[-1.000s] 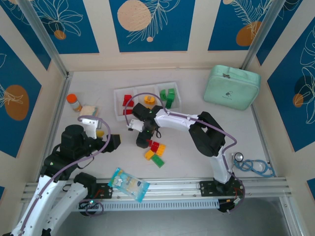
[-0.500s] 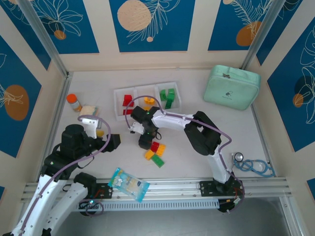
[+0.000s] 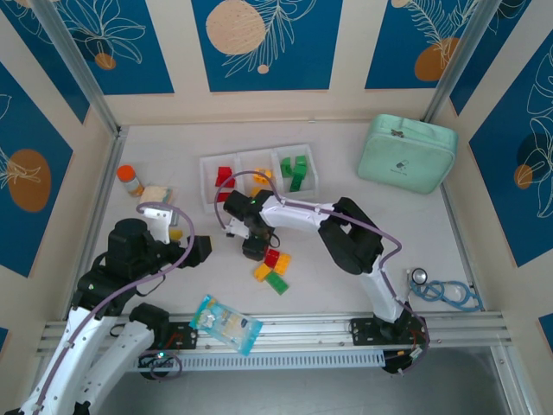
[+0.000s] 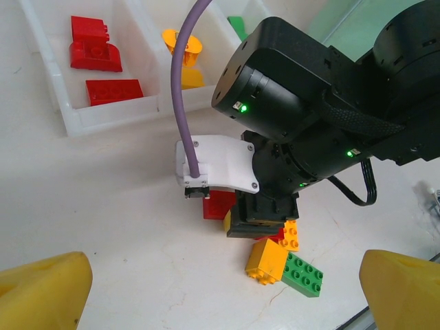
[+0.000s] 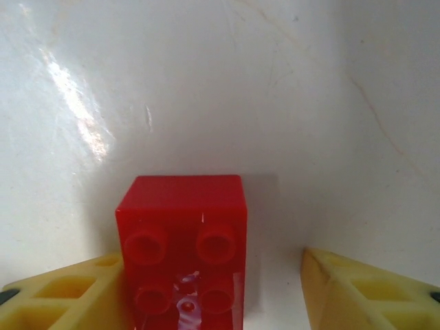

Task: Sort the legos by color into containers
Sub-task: Pick up the lego from the center of the table, then place the lego in the container.

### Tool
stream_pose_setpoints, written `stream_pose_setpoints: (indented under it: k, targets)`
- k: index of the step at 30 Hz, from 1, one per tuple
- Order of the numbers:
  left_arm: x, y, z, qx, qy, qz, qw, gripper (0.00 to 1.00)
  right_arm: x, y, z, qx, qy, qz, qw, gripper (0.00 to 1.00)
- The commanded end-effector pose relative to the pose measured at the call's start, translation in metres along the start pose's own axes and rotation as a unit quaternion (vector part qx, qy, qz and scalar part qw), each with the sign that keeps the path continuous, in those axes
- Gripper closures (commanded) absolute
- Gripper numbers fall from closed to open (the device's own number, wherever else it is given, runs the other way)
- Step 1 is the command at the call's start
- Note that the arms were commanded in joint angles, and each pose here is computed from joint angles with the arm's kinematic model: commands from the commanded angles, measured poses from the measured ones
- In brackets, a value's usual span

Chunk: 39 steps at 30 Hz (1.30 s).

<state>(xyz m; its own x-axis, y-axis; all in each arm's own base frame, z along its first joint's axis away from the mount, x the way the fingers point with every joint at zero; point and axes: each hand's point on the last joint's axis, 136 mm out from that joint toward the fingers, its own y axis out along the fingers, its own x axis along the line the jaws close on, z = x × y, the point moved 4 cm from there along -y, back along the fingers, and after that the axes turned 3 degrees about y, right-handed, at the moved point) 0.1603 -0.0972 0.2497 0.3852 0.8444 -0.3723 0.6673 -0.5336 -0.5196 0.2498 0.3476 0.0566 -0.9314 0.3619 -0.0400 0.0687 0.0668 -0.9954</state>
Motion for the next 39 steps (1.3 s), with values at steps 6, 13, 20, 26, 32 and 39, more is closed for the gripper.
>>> stream_pose_setpoints:
  k: [6,13,20,26,32,39]
  targets:
    - [0.002,0.001,-0.002,-0.007,0.006,-0.001,1.0,0.01,0.011,0.015,0.014,0.07,0.003,-0.015,0.997,0.54]
    - [0.001,0.0,-0.003,-0.011,0.007,0.0,1.0,0.01,0.002,-0.029,-0.011,0.0,0.052,-0.037,0.998,0.67]
    - [0.001,-0.002,-0.003,-0.016,0.008,-0.001,1.0,0.01,-0.025,-0.091,-0.046,-0.125,0.149,-0.056,0.979,0.72]
    - [0.0,-0.003,-0.004,-0.018,0.01,0.003,1.0,0.01,-0.063,-0.136,-0.087,-0.25,0.261,-0.097,0.927,0.77]
    - [-0.001,-0.007,-0.005,-0.028,0.012,0.003,1.0,0.01,-0.096,-0.136,-0.12,-0.3,0.326,-0.15,0.884,0.77]
    - [-0.001,-0.01,-0.006,-0.037,0.015,0.003,0.999,0.01,-0.125,-0.111,-0.153,-0.31,0.343,-0.212,0.861,0.8]
